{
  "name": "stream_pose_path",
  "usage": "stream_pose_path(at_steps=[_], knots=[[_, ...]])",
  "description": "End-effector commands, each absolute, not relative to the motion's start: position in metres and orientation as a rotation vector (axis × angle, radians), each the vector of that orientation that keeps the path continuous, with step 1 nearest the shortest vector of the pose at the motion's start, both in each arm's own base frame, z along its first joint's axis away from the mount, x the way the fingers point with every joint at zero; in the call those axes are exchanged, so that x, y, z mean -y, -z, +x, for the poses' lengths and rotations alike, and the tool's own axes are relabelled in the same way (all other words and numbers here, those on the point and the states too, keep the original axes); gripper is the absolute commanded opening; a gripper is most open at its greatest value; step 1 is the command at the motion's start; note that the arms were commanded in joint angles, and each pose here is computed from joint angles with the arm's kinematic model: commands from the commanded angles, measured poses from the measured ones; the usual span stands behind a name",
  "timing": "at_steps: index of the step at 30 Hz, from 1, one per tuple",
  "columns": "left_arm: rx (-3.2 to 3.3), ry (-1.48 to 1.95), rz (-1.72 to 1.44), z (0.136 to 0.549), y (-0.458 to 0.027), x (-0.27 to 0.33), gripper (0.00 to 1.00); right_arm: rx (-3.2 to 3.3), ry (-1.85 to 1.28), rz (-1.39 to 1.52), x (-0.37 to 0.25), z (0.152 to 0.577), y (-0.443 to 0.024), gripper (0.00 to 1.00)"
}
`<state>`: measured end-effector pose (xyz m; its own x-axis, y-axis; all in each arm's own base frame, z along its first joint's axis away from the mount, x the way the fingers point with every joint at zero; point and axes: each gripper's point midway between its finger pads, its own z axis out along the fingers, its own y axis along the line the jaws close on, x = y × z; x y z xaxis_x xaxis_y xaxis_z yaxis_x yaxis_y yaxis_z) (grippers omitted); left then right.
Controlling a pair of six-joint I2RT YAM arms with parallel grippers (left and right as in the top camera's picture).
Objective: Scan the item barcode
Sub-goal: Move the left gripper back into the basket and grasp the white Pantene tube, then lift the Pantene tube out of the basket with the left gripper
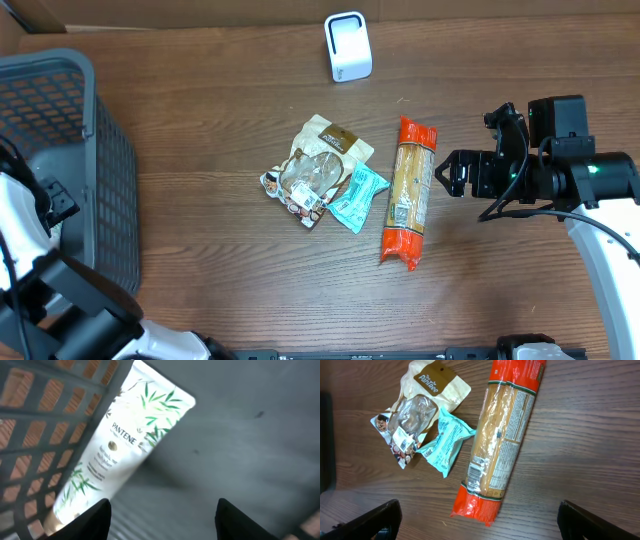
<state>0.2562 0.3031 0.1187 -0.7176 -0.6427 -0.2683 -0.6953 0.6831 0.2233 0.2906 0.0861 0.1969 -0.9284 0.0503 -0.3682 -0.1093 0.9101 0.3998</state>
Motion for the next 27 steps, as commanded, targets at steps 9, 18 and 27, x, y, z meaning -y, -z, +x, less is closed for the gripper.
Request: stream_pose_path(at_steps=[9,18,27], knots=[[-2.831,-0.545,-1.152,0.212,-0.078,-0.344,0.56,-2.695,-0.591,-0.045,-0.086,0.29,-0.201,1.0],[-2.841,-0.431,-1.13,0.182,-0.063,-0.365,0.58,-2.696,-0.591,-0.044,-0.086,0.29,-0.201,1.0],[-2.911,-0.277,-1.135,0.187,-0.019,-0.355,0.57,-2.692,-0.591,-0.045,-0.086,0.291,-0.202,1.0]])
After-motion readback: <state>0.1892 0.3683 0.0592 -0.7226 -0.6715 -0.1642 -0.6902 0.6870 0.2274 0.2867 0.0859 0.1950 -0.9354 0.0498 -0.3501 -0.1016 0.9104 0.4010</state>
